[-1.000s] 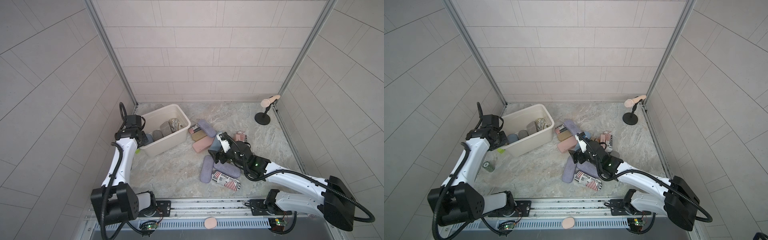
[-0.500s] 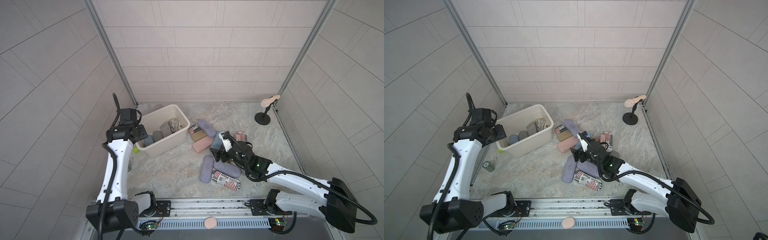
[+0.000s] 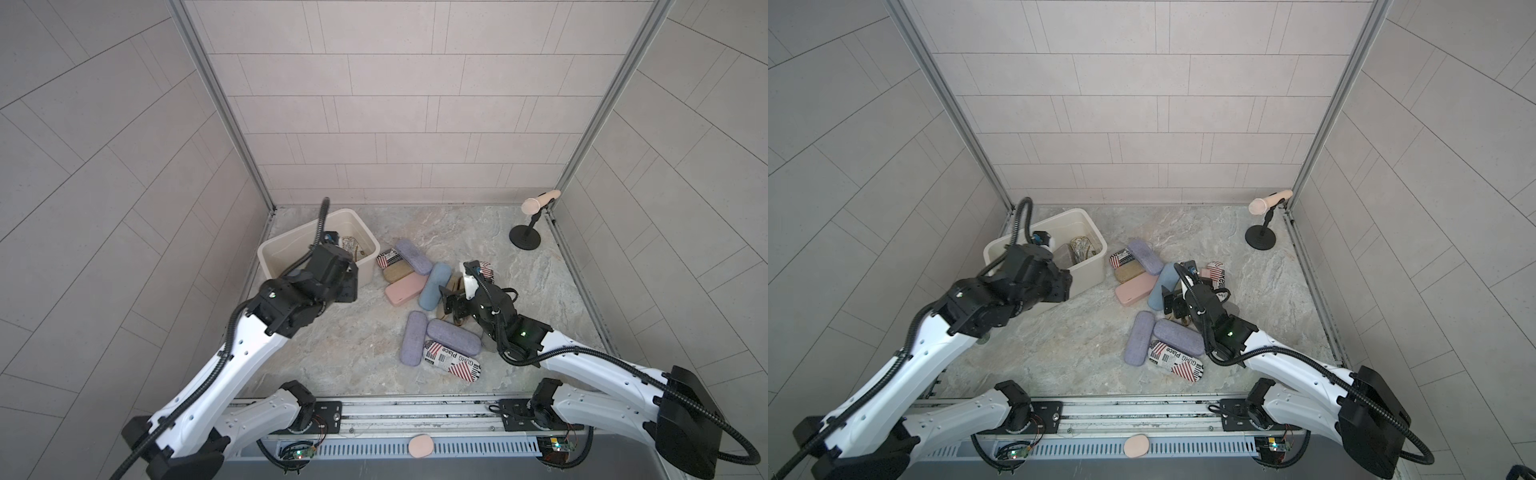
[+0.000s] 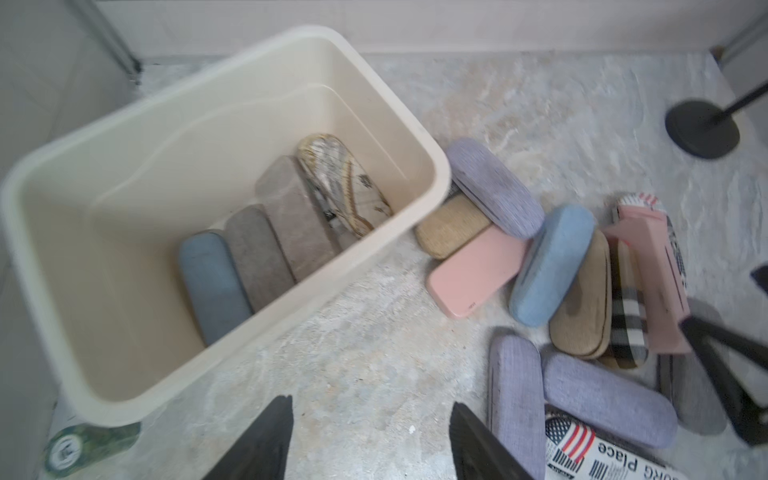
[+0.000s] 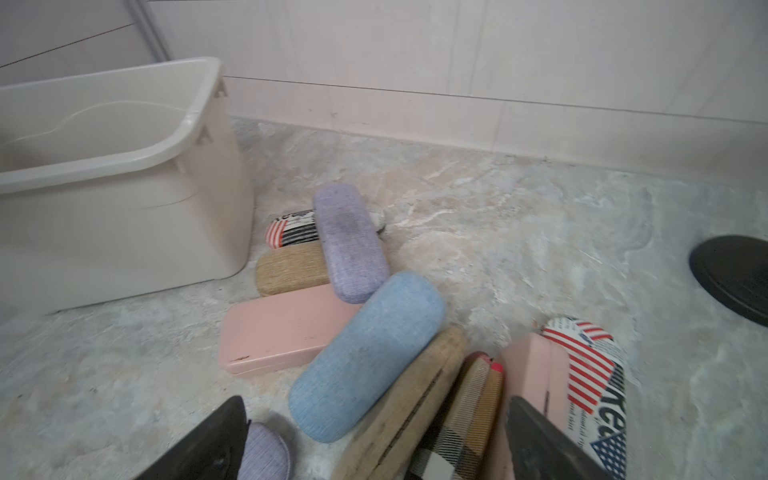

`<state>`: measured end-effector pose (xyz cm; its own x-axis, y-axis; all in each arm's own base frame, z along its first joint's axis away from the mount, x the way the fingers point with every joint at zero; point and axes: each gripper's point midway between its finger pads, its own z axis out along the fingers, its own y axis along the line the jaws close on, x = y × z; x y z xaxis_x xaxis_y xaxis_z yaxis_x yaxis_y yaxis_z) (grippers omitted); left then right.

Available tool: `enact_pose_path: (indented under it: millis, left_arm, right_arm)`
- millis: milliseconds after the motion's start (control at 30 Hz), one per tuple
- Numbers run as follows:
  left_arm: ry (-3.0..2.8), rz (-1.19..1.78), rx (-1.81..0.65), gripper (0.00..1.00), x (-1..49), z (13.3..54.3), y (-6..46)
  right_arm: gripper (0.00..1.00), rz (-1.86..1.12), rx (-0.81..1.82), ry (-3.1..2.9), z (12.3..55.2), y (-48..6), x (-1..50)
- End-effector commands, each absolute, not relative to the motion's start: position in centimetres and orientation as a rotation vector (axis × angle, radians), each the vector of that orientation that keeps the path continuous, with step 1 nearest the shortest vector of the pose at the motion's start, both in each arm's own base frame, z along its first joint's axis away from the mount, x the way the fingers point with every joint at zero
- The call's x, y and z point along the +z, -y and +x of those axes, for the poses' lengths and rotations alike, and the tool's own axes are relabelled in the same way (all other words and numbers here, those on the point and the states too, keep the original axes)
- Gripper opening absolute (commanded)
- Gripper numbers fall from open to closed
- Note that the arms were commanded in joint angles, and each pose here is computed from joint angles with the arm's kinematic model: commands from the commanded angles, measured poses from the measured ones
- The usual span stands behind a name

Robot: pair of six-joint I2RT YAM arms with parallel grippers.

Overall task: Put the glasses cases into the storage boxes
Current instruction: Pick up the glasses case at the center of the board.

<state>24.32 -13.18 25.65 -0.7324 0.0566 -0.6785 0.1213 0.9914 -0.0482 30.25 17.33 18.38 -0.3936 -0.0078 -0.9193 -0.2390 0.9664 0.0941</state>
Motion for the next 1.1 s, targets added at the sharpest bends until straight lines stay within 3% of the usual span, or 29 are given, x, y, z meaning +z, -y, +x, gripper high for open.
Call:
enact_pose_path:
  millis: [0, 200, 400, 600, 833, 1067]
  left_arm:
    - [-2.452, 0.12, -0.106, 0.69, 22.3, 24.0, 16.4]
    - [-2.601, 0.268, -0.283, 0.77, 14.9, 21.4, 24.7]
    - [-2.694, 0.346, -0.259, 0.9, 9.9, 19.3, 28.9]
    - [-2.71, 0.317, -0.072, 0.9, 6.7, 20.4, 28.4]
    - [-2.765, 0.419, -0.071, 0.87, 3.8, 20.2, 30.2]
    - [-2.78, 0.384, 0.013, 0.73, 2.2, 20.7, 29.2]
  right_arm:
    - [0.98, 0.003, 0.206, -1.998, 30.9, -14.0, 17.2]
    - [0.99, 0.085, 0.195, -1.991, 31.1, -12.2, 17.0]
    - [1.0, 0.086, 0.201, -1.997, 31.1, -12.3, 17.0]
    - [1.0, 0.09, 0.212, -1.985, 30.9, -12.2, 17.5]
    - [1.0, 0.085, 0.238, -1.982, 30.8, -12.5, 17.7]
    - [1.0, 0.084, 0.249, -1.978, 30.8, -12.5, 17.9]
